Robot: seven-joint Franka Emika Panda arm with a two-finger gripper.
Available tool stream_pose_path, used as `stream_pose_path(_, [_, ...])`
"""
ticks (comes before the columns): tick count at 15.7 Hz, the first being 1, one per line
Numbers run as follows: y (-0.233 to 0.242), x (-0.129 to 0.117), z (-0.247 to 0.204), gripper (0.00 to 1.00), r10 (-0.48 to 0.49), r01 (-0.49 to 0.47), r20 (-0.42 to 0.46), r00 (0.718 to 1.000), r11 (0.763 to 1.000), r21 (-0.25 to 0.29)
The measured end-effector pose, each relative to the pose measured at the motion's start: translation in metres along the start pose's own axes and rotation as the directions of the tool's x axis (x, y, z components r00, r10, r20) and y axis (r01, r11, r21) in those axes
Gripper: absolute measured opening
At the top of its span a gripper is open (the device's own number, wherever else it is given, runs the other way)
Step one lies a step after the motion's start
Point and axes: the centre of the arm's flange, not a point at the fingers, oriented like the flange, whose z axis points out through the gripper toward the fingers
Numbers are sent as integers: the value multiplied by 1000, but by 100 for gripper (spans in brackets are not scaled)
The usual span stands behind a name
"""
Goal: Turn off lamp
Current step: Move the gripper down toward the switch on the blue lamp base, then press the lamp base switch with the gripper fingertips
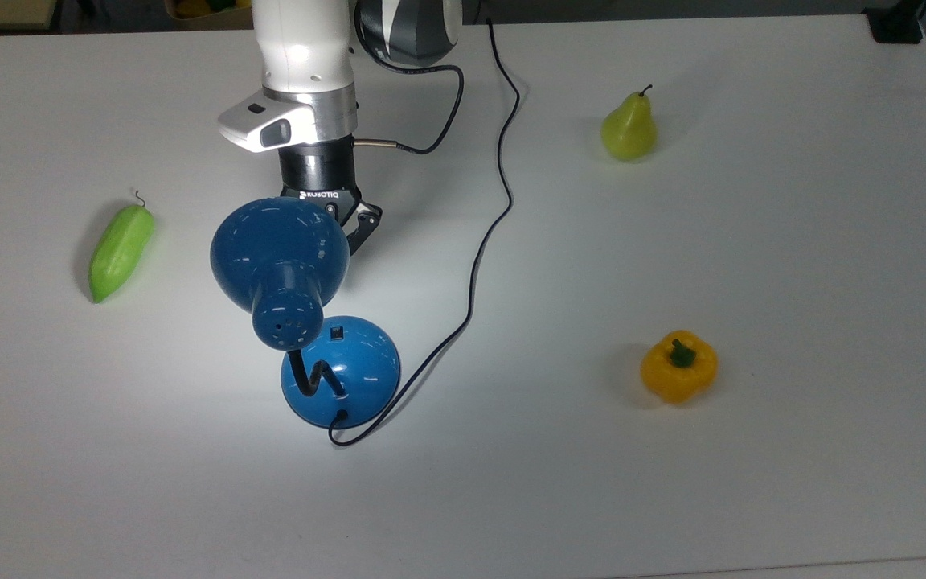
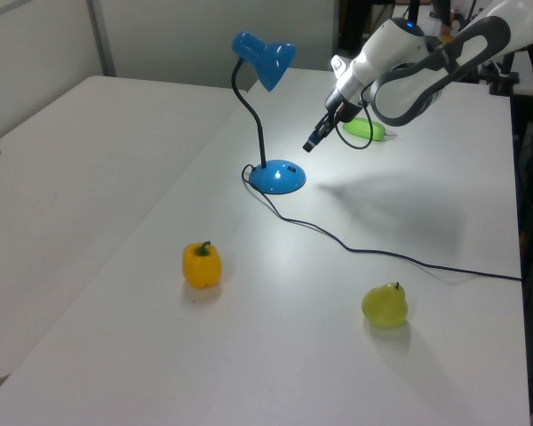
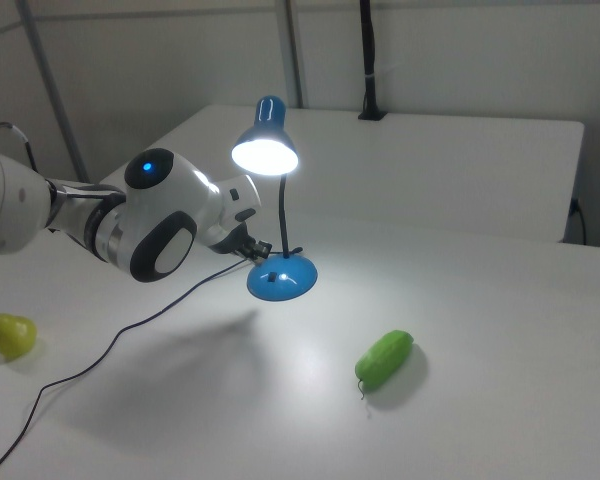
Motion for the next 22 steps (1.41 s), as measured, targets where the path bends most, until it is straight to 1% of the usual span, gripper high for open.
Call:
stream_pose_path(3, [1, 11, 7, 1, 2, -3, -50, 999, 1000, -9])
stream_pose_path(6, [3, 5, 25, 1, 1, -3, -74, 997, 1000, -22])
stream_pose_path(11, [4, -1, 48, 1, 0, -1, -64, 998, 1000, -28])
stream_pose_path(14, [3, 3, 50, 1, -1, -1, -70, 998, 1000, -28])
stream_pose_path(21, [0, -4, 61, 1, -6, 5, -53, 999, 1000, -25])
stream_pose_path(22, [-1, -4, 61, 1, -7, 5, -62, 998, 1000, -26])
